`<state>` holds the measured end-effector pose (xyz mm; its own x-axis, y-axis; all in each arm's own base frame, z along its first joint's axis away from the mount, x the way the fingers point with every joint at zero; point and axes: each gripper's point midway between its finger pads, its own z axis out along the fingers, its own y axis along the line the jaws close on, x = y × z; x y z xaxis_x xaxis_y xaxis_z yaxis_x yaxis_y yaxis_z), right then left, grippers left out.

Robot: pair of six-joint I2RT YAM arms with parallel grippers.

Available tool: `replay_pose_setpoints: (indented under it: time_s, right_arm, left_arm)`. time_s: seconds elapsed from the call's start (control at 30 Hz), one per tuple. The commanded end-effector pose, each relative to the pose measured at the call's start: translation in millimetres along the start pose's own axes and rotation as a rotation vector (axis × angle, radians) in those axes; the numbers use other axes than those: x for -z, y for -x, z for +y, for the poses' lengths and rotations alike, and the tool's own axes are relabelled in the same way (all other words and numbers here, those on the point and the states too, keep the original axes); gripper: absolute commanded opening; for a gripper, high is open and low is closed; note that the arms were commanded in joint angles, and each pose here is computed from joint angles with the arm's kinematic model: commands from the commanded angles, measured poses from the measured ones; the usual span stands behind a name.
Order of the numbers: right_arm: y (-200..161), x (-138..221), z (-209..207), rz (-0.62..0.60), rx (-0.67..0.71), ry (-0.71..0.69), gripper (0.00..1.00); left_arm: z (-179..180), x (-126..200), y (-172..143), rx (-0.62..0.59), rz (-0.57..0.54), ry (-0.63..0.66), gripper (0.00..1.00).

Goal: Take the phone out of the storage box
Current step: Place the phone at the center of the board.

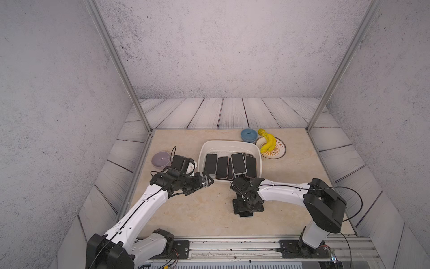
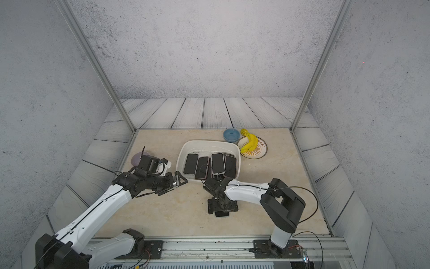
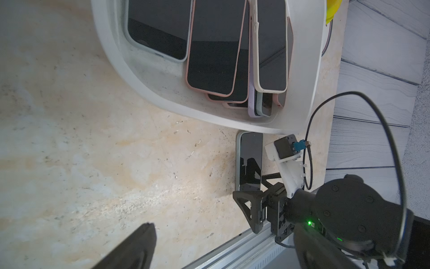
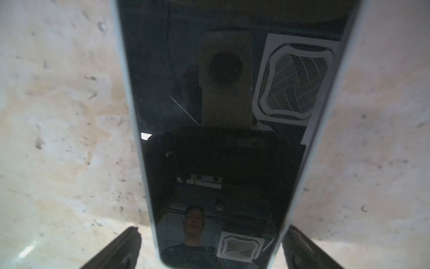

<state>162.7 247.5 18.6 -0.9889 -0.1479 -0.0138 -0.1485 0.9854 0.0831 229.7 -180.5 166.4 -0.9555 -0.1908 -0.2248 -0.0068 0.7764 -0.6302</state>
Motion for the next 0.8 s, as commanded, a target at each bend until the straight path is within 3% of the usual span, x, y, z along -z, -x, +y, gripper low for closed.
replay_pose_setpoints:
  time_s: [0.0,0.23,0.4,0.57,0.77]
  right_arm:
    - [6,30,-6,-0.053,0.036,-0.031,1.0]
    - [25,135,-13,-0.259,0.118,-0.001,1.0]
    - [47,186,-17,-0.351,0.088,0.09,1.0]
    - [88,199,-26,-0.341,0.033,0.138,1.0]
    - [125,182,-22,-0.257,0.12,0.031,1.0]
  left_arm:
    - [-9,3,8,-0.015,-0.019,-0.006,0.99]
    - [-12,9,21,-0.027,-0.052,0.027,0.99]
    - [-19,8,26,-0.03,-0.054,-0.004,0.99]
    - [-30,8,27,-0.035,-0.049,-0.057,0.98]
    - [-36,14,24,-0.04,-0.053,-0.084,0.99]
